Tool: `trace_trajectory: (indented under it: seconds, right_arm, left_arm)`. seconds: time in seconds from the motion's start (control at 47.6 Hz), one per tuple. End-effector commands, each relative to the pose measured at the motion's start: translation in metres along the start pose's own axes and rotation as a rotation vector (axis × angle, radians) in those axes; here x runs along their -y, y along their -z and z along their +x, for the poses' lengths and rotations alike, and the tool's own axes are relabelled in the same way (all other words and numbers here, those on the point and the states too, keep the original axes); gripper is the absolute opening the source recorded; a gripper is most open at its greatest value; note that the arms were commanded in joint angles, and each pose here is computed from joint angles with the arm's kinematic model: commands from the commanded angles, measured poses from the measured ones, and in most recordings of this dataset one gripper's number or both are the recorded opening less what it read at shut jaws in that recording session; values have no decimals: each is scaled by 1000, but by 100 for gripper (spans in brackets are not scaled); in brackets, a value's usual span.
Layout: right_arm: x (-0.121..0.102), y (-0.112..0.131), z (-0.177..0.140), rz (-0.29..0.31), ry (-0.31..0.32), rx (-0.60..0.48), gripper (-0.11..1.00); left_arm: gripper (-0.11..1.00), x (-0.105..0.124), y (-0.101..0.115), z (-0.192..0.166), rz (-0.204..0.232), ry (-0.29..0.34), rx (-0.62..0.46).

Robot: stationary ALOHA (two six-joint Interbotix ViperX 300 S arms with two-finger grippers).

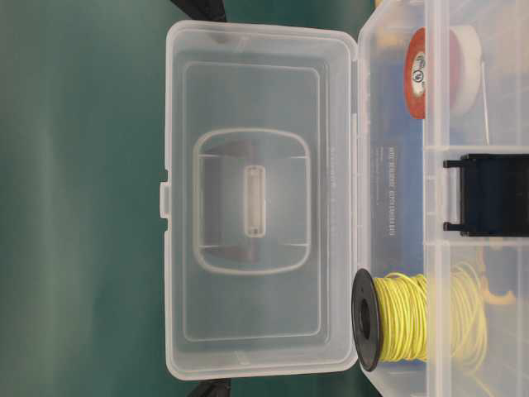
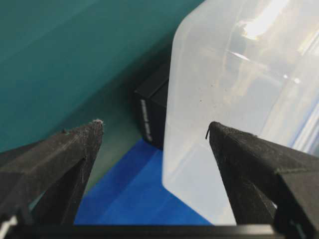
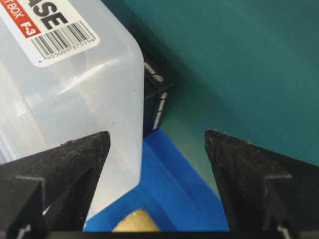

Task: Open the tool box with both arms.

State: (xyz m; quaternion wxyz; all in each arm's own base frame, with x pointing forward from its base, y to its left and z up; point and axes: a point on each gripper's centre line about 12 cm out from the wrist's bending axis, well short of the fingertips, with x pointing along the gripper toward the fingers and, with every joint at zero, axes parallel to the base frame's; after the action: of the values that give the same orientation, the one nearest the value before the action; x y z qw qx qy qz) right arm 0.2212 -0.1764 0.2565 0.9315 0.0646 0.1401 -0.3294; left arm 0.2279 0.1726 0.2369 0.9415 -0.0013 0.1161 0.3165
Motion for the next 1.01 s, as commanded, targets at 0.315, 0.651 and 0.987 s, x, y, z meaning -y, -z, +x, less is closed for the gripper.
trace_trajectory:
  seconds: [0.315,0.651,0.987]
  right_arm:
    - [11,-16,26,9,35,7,80]
    - [24,-14,33,18,73,-12,80]
    - [32,-9,31,27,98,-37,80]
  left_arm:
    - [88,-17,-8,18,8,-53,0]
    - [88,-29,0,30,-1,-85,-39]
    - [88,-38,8,30,-12,-112,-71]
